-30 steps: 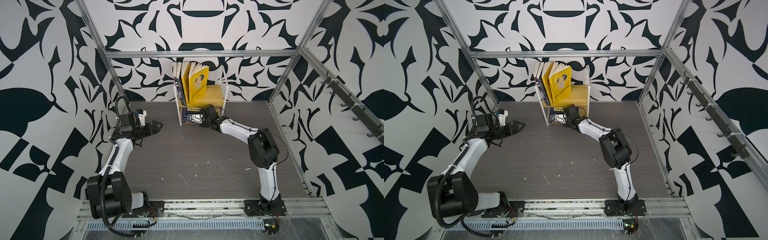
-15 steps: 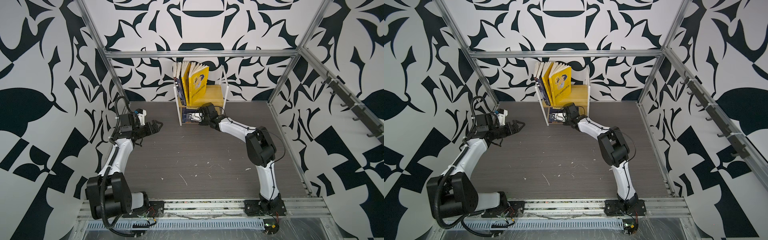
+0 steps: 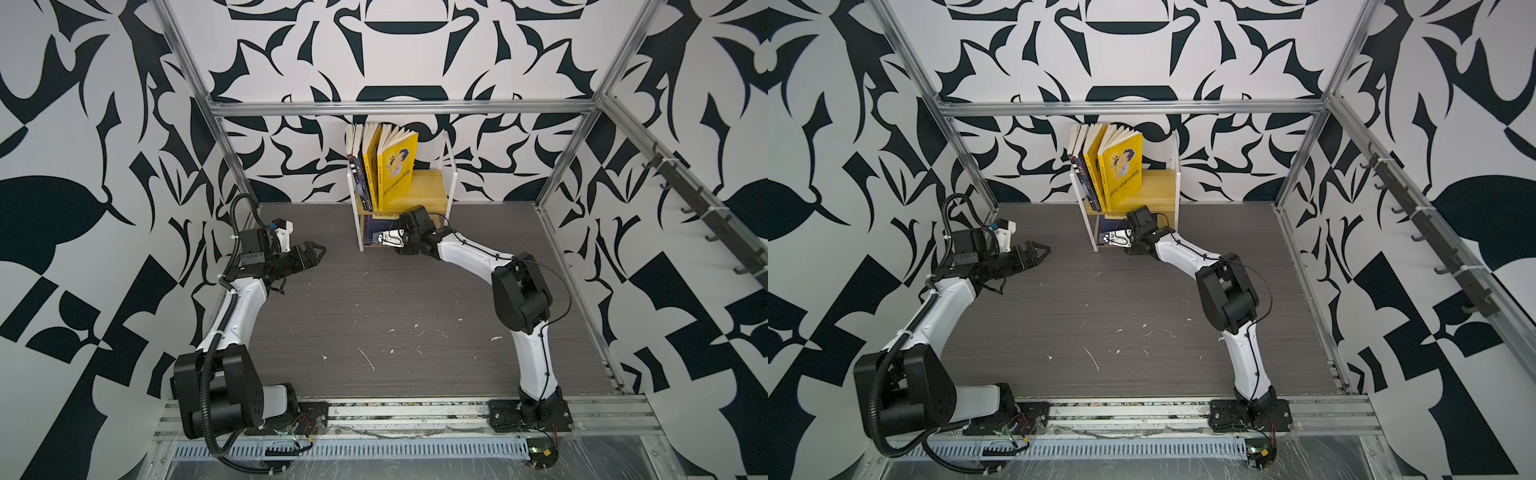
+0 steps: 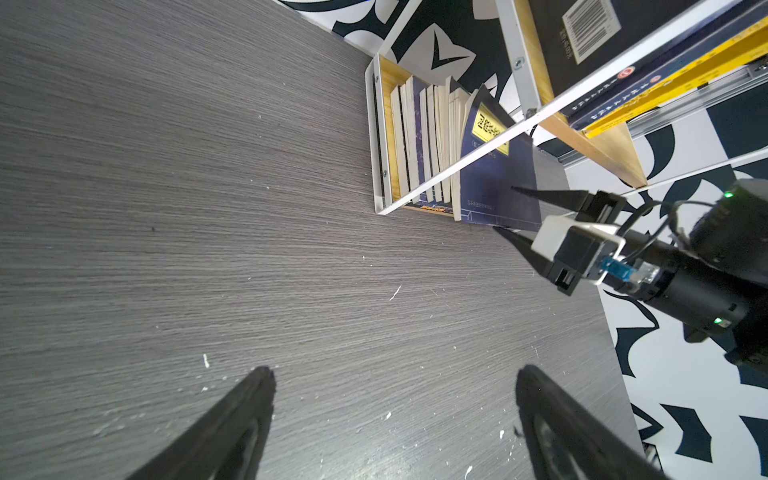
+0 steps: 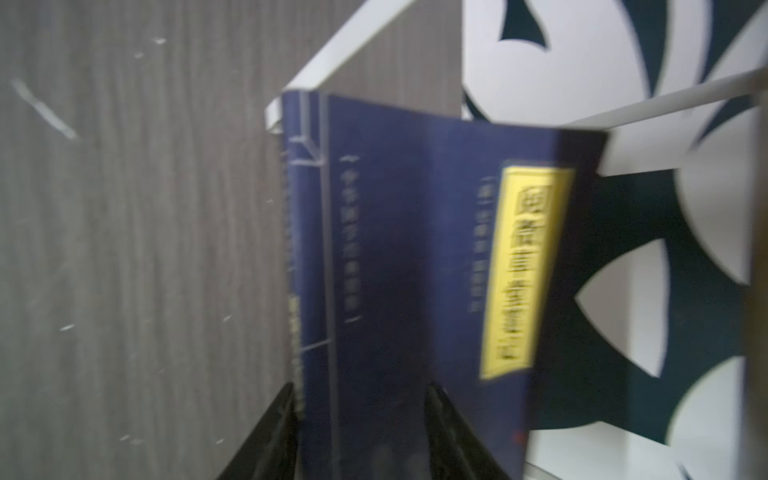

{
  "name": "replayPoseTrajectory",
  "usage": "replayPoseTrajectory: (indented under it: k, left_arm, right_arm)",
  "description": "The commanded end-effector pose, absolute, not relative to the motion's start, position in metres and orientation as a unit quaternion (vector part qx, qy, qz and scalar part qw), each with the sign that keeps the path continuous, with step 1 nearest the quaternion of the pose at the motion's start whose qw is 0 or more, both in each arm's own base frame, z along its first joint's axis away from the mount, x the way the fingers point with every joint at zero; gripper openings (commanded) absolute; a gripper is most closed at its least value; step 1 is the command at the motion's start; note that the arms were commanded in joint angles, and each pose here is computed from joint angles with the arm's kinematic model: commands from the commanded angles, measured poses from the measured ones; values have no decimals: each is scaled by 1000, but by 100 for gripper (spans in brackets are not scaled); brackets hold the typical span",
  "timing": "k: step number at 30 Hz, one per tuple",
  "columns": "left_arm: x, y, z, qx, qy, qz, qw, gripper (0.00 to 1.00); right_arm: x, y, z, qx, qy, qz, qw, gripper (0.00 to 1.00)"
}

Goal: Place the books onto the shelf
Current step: 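Lower the blue book into the shelf beside the blue books with the right gripper, then open the right gripper and release the blue book in the lower compartment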

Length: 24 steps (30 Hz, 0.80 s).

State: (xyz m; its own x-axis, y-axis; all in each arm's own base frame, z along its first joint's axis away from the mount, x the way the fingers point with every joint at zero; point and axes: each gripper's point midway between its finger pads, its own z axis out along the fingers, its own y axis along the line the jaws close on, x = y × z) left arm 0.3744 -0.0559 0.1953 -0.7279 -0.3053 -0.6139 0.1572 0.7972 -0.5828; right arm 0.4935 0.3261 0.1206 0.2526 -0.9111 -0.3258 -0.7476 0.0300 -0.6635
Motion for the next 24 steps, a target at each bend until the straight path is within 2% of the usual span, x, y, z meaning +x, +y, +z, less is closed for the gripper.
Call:
replayPoseTrajectory:
  k: [1, 8, 24]
  left_arm:
    - [371, -57, 198, -40, 870, -321, 371, 94]
    - [371, -57, 199, -39, 870, -322, 371, 94]
    - [371, -57, 197, -40, 871, -321, 370, 94]
  right_arm:
    - [487, 330, 154, -685, 598, -86, 408, 53]
    - [494, 334, 155, -680, 599, -85, 414, 53]
    - [522, 334, 165, -658, 601, -117, 438, 42]
